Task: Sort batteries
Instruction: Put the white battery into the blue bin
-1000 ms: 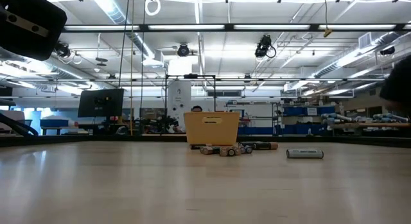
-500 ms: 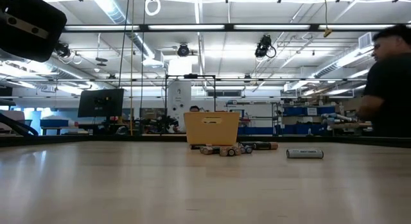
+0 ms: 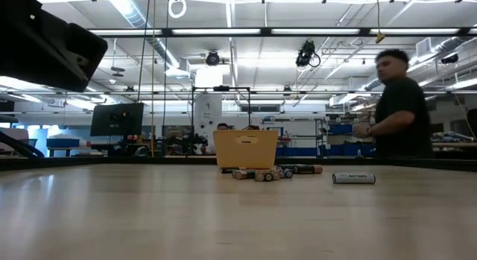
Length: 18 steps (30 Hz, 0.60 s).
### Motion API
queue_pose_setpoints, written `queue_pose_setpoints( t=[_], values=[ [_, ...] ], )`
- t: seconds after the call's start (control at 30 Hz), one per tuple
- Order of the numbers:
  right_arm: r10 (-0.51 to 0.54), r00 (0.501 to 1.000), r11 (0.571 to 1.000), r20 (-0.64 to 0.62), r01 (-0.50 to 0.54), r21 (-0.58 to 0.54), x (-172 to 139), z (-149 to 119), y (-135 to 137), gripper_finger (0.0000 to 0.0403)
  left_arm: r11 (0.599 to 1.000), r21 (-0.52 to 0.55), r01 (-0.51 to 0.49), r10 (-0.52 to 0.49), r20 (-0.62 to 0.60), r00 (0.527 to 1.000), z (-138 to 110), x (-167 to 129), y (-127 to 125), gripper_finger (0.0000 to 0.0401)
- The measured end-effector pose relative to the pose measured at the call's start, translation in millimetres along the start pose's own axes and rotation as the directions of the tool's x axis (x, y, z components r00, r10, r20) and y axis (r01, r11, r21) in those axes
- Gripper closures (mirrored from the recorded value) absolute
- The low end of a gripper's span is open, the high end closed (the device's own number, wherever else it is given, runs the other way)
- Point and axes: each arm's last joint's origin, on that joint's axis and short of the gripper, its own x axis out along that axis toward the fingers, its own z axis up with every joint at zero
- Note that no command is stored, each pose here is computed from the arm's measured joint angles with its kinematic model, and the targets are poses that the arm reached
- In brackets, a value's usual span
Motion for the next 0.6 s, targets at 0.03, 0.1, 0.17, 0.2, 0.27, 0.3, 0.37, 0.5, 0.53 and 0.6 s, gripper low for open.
queue_pose_setpoints(
  t=[0.03, 0.1, 0.17, 0.2, 0.27, 0.3, 0.37, 0.5, 0.53, 0.6],
  values=[
    [0.007, 1.000, 1.000, 0.003, -0.007, -0.005, -5, 0, 3, 0.0257, 1.000, 0.010, -0.001, 0.001, -0.002, 1.000, 0, 0, 0, 0.0391],
    [0.001, 1.000, 1.000, 0.031, 0.000, -0.019, -18, 1, 7, 0.0251, 1.000, 0.027, -0.002, 0.002, -0.003, 1.000, 0, 0, 0, 0.0391],
    [-0.014, 0.995, 0.999, 0.095, 0.018, -0.035, -35, 2, 12, 0.0249, 0.999, 0.036, -0.002, 0.002, -0.006, 1.000, 0, 1, 2, 0.0391],
    [-0.012, 0.990, 0.999, 0.140, 0.019, -0.044, -44, 4, 15, 0.0249, 0.999, 0.033, 0.004, -0.004, -0.008, 1.000, 0, 2, 3, 0.0391],
    [-0.002, 0.975, 0.998, 0.222, 0.015, -0.061, -60, 8, 20, 0.0251, 0.999, 0.029, 0.015, -0.014, -0.012, 1.000, 2, 4, 5, 0.0391],
    [0.011, 0.967, 0.998, 0.254, 0.006, -0.068, -66, 12, 21, 0.0253, 0.999, 0.031, 0.012, -0.011, -0.013, 1.000, 2, 5, 7, 0.0391],
    [0.051, 0.951, 0.996, 0.306, -0.027, -0.079, -75, 24, 24, 0.0258, 0.999, 0.040, 0.009, -0.008, -0.016, 1.000, 4, 8, 12, 0.0391],
    [0.112, 0.915, 0.985, 0.387, -0.050, -0.167, -75, 57, 20, 0.0279, 0.999, 0.039, 0.021, -0.021, -0.010, 1.000, 10, 17, 26, 0.0391],
    [0.117, 0.910, 0.980, 0.397, -0.042, -0.193, -73, 66, 16, 0.0284, 0.999, 0.036, 0.030, -0.030, -0.001, 1.000, 12, 20, 30, 0.0391],
    [0.116, 0.902, 0.973, 0.416, -0.019, -0.229, -68, 84, 7, 0.0293, 0.998, 0.048, 0.040, -0.041, 0.007, 0.999, 16, 24, 38, 0.0392]
  ],
)
